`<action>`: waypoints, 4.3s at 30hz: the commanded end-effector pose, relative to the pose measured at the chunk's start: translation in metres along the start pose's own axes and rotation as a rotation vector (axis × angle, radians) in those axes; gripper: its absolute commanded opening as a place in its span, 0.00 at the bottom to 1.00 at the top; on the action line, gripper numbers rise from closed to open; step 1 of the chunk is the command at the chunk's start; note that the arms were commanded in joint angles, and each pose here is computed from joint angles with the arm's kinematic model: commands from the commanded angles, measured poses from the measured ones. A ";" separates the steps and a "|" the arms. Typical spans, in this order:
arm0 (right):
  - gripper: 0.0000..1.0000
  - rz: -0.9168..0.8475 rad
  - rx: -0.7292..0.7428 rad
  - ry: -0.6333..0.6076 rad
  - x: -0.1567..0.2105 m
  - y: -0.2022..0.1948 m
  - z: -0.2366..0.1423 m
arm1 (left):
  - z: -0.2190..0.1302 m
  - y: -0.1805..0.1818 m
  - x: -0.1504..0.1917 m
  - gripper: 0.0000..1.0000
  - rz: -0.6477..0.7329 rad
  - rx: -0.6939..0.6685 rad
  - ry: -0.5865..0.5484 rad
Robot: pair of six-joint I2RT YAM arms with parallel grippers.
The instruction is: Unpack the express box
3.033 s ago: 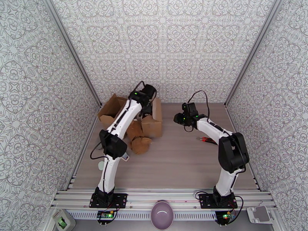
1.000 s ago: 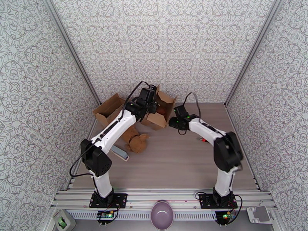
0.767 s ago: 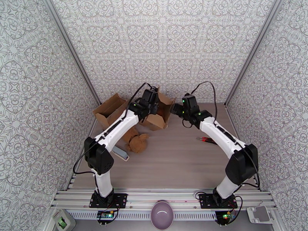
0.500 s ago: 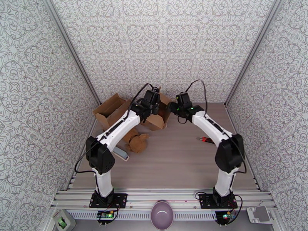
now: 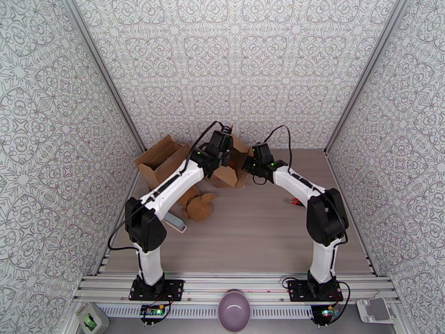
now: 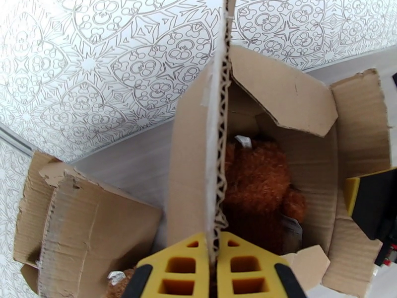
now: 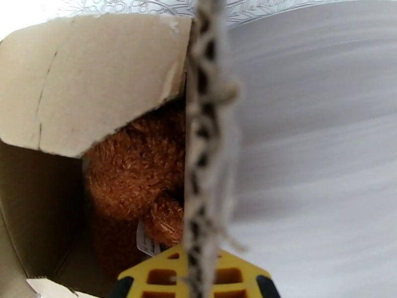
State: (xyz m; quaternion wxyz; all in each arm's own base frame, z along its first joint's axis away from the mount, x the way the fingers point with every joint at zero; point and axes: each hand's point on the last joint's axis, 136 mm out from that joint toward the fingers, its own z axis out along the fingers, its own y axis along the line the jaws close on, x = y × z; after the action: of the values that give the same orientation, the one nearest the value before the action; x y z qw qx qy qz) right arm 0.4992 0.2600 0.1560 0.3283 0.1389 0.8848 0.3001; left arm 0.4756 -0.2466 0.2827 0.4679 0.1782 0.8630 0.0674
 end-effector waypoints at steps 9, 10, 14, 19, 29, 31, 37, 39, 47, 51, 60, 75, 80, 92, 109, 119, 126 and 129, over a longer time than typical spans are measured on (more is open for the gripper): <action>0.00 0.130 -0.439 -0.222 -0.043 0.023 0.053 | -0.100 -0.055 -0.094 0.00 0.269 -0.060 -0.388; 0.00 0.144 -0.477 -0.241 -0.048 0.025 0.052 | -0.099 -0.057 -0.092 0.00 0.272 -0.063 -0.383; 0.00 0.160 -0.532 -0.247 -0.050 0.023 0.053 | -0.098 -0.061 -0.091 0.00 0.279 -0.076 -0.375; 0.00 0.176 -0.538 -0.252 -0.046 0.008 0.052 | -0.100 -0.059 -0.095 0.00 0.286 -0.095 -0.387; 0.00 0.179 -0.871 -0.430 -0.082 0.044 0.019 | -0.148 -0.086 -0.112 0.00 0.418 -0.066 -0.568; 0.00 0.159 -0.932 -0.441 -0.089 0.056 0.018 | -0.155 -0.096 -0.108 0.00 0.462 -0.050 -0.591; 0.00 0.101 -0.898 -0.423 -0.100 0.068 0.031 | -0.122 -0.087 -0.091 0.00 0.425 -0.066 -0.488; 0.00 0.131 -0.893 -0.416 -0.100 0.065 0.035 | -0.110 -0.080 -0.086 0.00 0.395 -0.052 -0.469; 0.00 0.194 -0.756 -0.312 -0.088 0.034 0.068 | -0.093 -0.058 -0.097 0.00 0.284 -0.030 -0.436; 0.02 0.160 -0.631 -0.278 -0.072 0.012 0.076 | -0.064 -0.039 -0.081 0.00 0.235 -0.046 -0.342; 0.42 0.194 -0.397 -0.125 -0.017 -0.050 0.089 | -0.012 -0.020 -0.050 0.00 0.288 -0.176 -0.281; 0.95 0.086 0.051 -0.126 -0.008 -0.129 0.009 | 0.062 -0.033 0.012 0.00 0.311 -0.139 -0.080; 0.93 -0.070 0.131 -0.238 -0.028 -0.126 -0.044 | 0.064 -0.033 0.012 0.00 0.280 -0.107 -0.060; 0.84 -0.373 -0.218 0.010 0.014 -0.020 0.009 | 0.057 -0.038 0.000 0.00 0.220 0.000 -0.018; 0.00 -0.490 -0.234 0.087 0.015 -0.008 0.024 | 0.031 -0.030 -0.044 0.00 0.076 0.085 -0.092; 0.44 -0.530 -0.153 0.143 0.037 -0.036 0.014 | 0.028 -0.035 -0.038 0.00 0.128 0.085 -0.075; 0.54 -0.542 -0.141 0.139 0.047 -0.051 0.020 | 0.017 -0.030 -0.047 0.00 0.126 0.098 -0.093; 0.49 -0.508 -0.185 0.158 0.050 -0.048 0.015 | 0.014 -0.021 -0.050 0.00 0.092 0.099 -0.092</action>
State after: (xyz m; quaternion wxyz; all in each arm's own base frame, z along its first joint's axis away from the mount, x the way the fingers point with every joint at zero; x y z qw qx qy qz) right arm 0.4747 0.2535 0.1004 0.3459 -0.1443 0.8818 0.2863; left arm 0.5057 -0.2908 0.2543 0.4433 0.2712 0.8522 0.0608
